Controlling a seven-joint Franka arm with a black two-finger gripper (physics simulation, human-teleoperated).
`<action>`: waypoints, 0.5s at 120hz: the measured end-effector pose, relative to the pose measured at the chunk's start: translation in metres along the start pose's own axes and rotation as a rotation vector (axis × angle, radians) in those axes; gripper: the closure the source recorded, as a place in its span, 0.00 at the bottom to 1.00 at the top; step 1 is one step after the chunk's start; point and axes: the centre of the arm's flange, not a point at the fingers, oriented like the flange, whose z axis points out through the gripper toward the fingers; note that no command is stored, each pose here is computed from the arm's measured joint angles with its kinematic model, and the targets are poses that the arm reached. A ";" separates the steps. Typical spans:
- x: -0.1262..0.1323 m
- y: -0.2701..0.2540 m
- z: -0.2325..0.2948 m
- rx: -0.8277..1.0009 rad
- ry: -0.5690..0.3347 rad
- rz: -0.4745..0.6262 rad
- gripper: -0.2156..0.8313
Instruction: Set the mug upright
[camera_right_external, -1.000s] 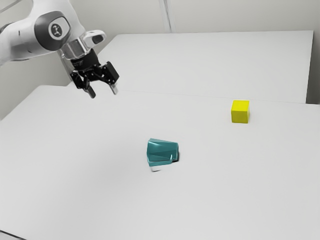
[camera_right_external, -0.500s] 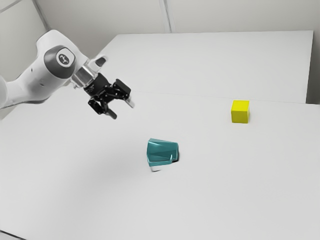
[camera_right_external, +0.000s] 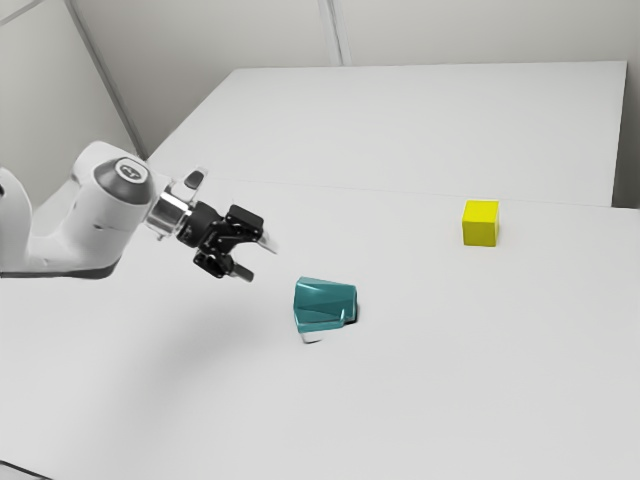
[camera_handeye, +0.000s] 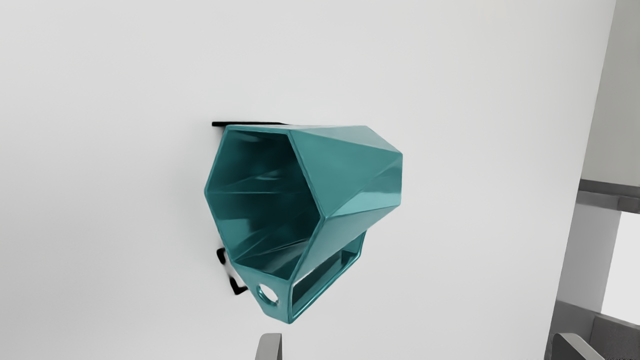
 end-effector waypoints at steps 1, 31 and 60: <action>0.000 -0.001 0.001 -0.003 0.001 0.001 0.22; -0.006 -0.027 0.028 -0.099 0.052 0.033 0.22; -0.003 -0.038 0.044 -0.147 0.096 0.117 0.22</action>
